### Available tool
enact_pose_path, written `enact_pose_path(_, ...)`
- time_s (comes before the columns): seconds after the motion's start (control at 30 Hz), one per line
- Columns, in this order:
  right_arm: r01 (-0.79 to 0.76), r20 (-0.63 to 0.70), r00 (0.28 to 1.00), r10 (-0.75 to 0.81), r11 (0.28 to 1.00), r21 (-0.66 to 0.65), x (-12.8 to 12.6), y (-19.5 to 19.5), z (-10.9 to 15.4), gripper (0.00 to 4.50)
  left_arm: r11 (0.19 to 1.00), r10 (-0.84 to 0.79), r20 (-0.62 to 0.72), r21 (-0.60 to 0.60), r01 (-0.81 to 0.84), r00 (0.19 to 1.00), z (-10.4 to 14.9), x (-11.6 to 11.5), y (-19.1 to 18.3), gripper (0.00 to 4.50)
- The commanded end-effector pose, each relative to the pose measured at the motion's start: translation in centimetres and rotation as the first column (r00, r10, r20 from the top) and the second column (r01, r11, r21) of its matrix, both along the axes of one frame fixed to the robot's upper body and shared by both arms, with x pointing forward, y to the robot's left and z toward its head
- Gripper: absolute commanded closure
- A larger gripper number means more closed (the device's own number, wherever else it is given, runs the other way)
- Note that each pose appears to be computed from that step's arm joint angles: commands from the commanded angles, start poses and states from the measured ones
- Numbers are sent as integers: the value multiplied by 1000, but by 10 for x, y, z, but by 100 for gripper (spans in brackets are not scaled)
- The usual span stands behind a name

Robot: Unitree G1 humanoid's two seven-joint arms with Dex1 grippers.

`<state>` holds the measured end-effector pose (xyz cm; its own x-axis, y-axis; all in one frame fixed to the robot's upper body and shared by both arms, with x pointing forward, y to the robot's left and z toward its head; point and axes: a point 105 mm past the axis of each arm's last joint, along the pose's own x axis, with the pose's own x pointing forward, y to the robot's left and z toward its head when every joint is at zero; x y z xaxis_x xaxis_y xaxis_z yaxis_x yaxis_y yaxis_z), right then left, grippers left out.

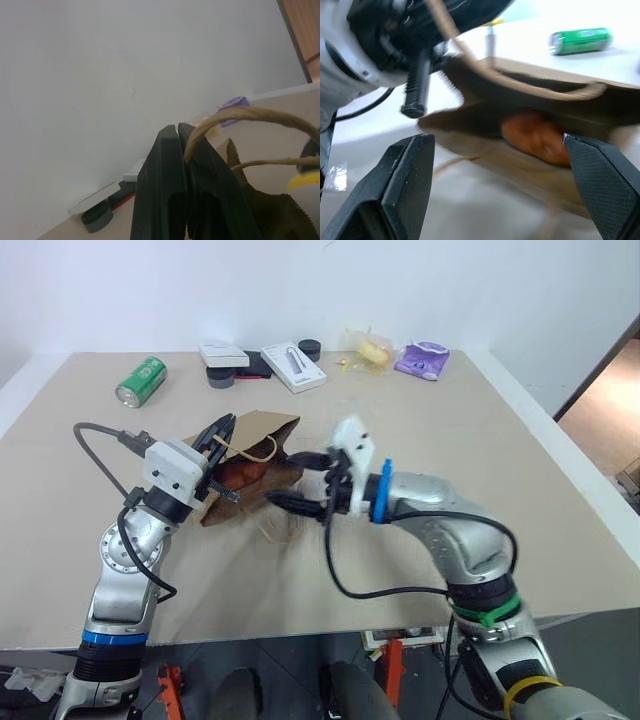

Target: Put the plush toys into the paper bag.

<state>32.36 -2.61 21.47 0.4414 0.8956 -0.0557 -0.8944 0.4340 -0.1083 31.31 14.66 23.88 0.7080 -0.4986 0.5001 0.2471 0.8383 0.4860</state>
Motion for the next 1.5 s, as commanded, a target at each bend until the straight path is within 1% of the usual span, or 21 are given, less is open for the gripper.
enact_pose_path(0.03,267,-24,963,-267,964,-10,36,-42,-5,11,1000,6,37,-13,-5,999,10,-3,3,450)
enact_pose_path(0.1,394,-81,914,-397,918,-49,57,-56,-23,11,1000,2,36,-13,-2,999,10,-2,2,450)
enact_pose_path(0.13,419,-110,898,-425,905,-74,63,-57,-34,11,1000,0,36,-13,0,999,11,-1,2,450)
enact_pose_path(0.3,450,-190,864,-466,885,-120,79,-43,-63,11,1000,-12,38,-14,12,999,12,1,0,450)
enact_pose_path(0.33,455,-196,859,-472,881,-129,82,-41,-67,46,1000,-13,39,-14,14,999,13,1,-1,450)
enact_pose_path(0.4,451,-215,858,-466,885,-118,83,-38,-69,80,1000,-12,40,-14,13,999,13,1,0,450)
enact_pose_path(0.5,435,-216,867,-449,893,-112,82,-34,-69,209,1000,-7,40,-13,7,999,13,0,1,450)
enact_pose_path(0.57,427,-216,872,-440,898,-107,80,-33,-68,323,1000,-5,39,-13,5,999,13,-1,1,450)
enact_pose_path(0.6,422,-216,874,-434,901,-102,79,-34,-68,350,1000,-3,38,-13,4,999,13,-2,1,450)
enact_pose_path(0.63,418,-215,878,-428,904,-95,77,-35,-66,409,1000,-2,38,-14,2,999,12,-2,1,450)
enact_pose_path(0.67,406,-210,888,-409,912,-59,75,-37,-59,437,1000,-1,37,-15,1,999,12,-2,1,450)
enact_pose_path(0.77,312,-131,946,-295,942,128,63,-41,-17,437,1000,2,33,-21,-2,999,12,-2,2,450)
enact_pose_path(0.8,245,-106,968,-228,948,201,52,-41,3,437,1000,2,32,-21,-1,999,11,-2,2,450)
enact_pose_path(0.83,176,-88,983,-159,953,246,41,-39,17,437,1000,2,31,-22,-2,1000,11,-2,2,450)
enact_pose_path(0.9,85,-83,994,-65,959,272,23,-35,28,437,1000,2,29,-23,-2,1000,11,-1,2,450)
enact_pose_path(0.97,-5,-87,996,27,969,249,5,-25,28,437,1000,3,27,-27,-2,1000,10,-1,1,450)
enact_pose_path(1.0,-33,-98,994,56,975,221,-1,-14,22,437,1000,3,24,-31,-2,1000,9,0,1,450)
enact_pose_path(1.07,-51,-130,989,75,981,185,-4,7,10,437,999,2,21,-37,-1,1000,9,1,0,450)
enact_pose_path(1.13,-42,-147,987,61,991,128,-2,20,-3,437,999,0,21,-40,1,1000,9,1,-1,450)
enact_pose_path(1.23,29,-145,989,-21,998,57,16,37,-19,437,999,-1,22,-43,2,1000,9,2,-2,450)
enact_pose_path(1.5,70,-106,992,-61,994,80,40,78,-11,437,999,5,19,-47,-4,1000,9,1,0,450)
